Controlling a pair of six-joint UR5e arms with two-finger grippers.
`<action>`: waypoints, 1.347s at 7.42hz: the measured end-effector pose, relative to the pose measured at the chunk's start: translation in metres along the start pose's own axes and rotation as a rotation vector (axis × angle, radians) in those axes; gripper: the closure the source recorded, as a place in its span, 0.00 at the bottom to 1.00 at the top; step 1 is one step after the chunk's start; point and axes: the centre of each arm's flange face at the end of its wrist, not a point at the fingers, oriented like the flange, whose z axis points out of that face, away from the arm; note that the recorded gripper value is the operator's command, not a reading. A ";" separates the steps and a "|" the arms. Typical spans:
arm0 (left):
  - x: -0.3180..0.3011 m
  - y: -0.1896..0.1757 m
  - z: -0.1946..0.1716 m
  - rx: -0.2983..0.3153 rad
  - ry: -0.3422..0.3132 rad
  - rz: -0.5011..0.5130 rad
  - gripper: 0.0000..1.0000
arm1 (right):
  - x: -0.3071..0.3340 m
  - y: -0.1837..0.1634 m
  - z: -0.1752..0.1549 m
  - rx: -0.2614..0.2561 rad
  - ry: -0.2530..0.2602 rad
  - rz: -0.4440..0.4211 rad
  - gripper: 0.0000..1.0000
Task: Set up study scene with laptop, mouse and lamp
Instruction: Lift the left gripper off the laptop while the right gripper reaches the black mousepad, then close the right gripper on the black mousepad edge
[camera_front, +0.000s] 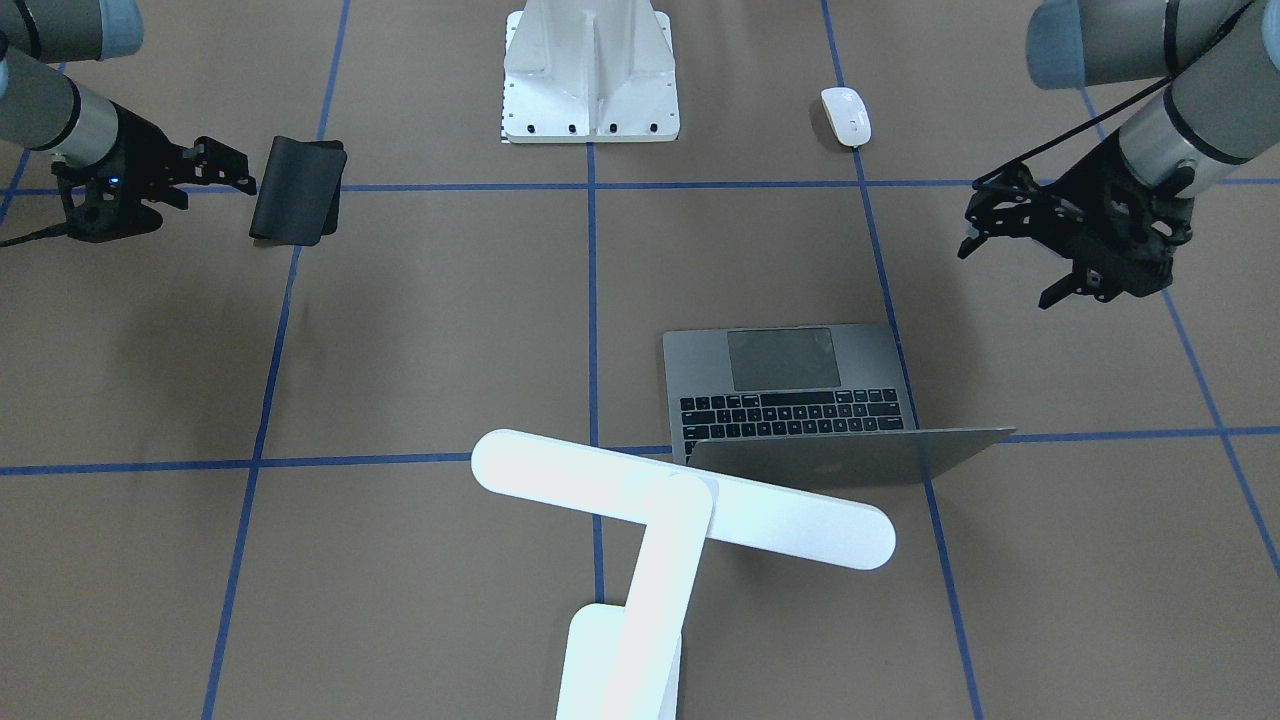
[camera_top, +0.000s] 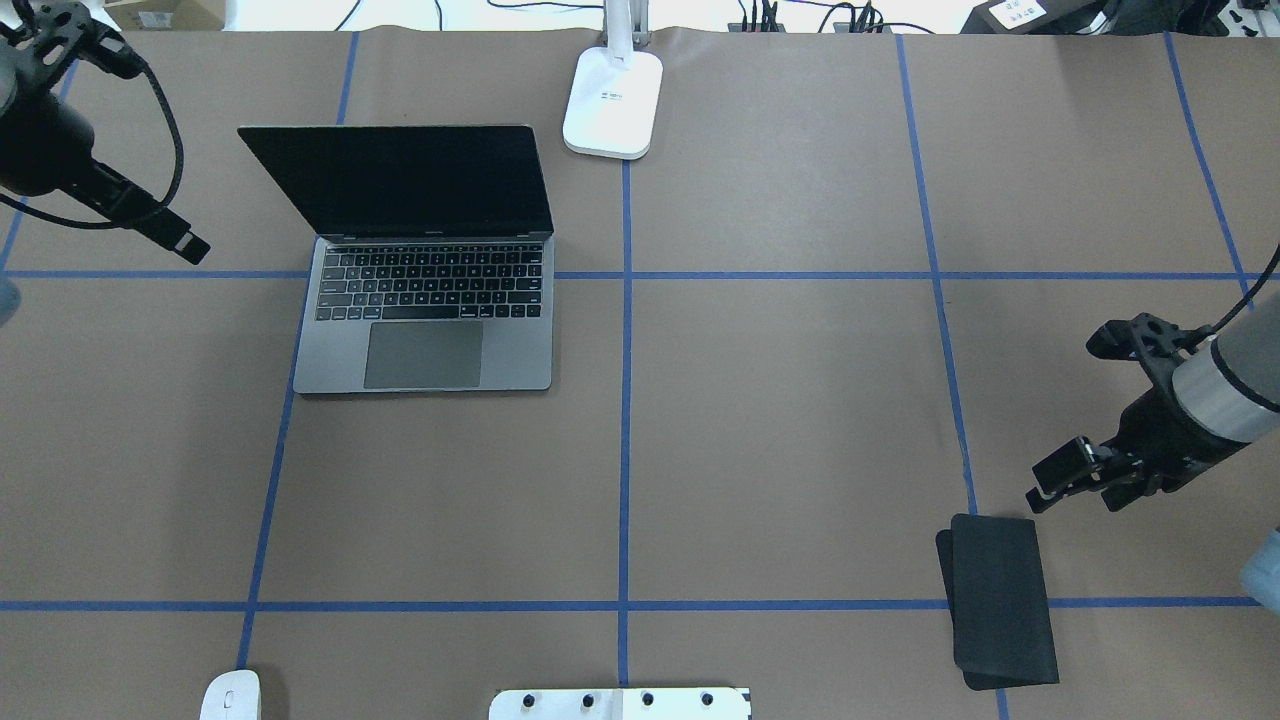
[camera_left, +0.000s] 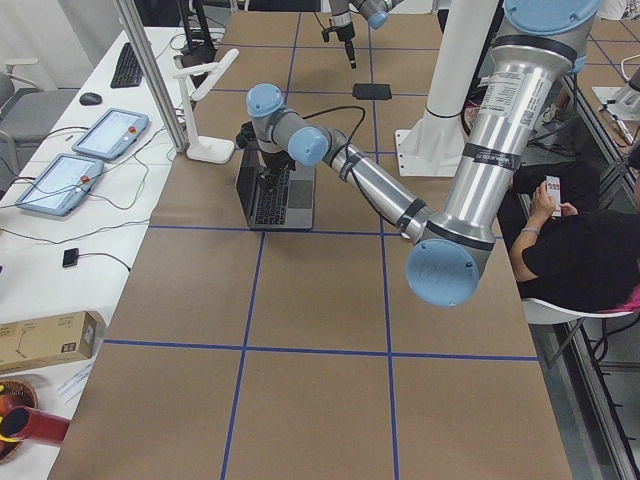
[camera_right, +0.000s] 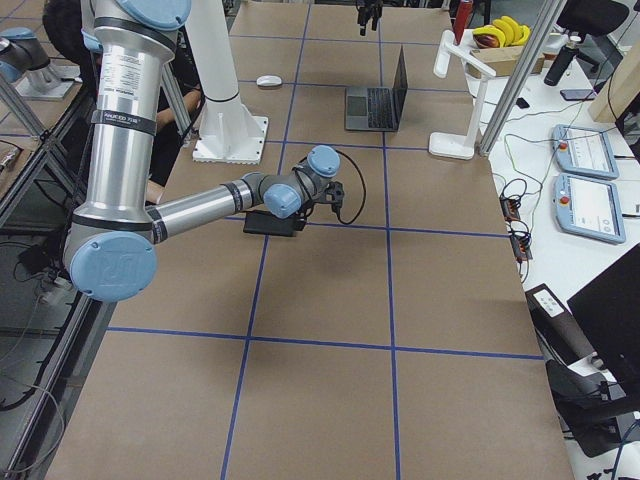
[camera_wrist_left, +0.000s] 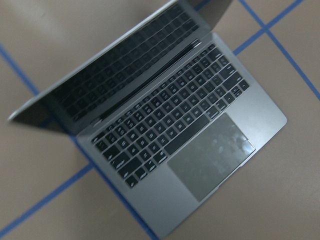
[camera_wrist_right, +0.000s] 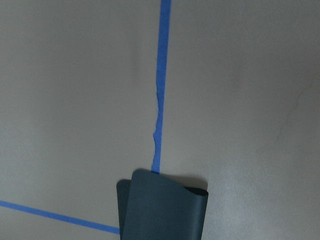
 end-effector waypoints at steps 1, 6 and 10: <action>-0.013 0.014 0.005 -0.015 -0.003 -0.037 0.00 | -0.003 0.007 0.015 -0.027 0.013 -0.007 0.01; -0.035 0.045 0.017 -0.020 -0.007 -0.062 0.00 | -0.007 0.022 0.072 -0.136 0.065 -0.041 0.18; -0.042 0.055 0.022 -0.005 -0.020 -0.040 0.00 | -0.005 0.023 0.080 -0.158 0.069 -0.041 0.26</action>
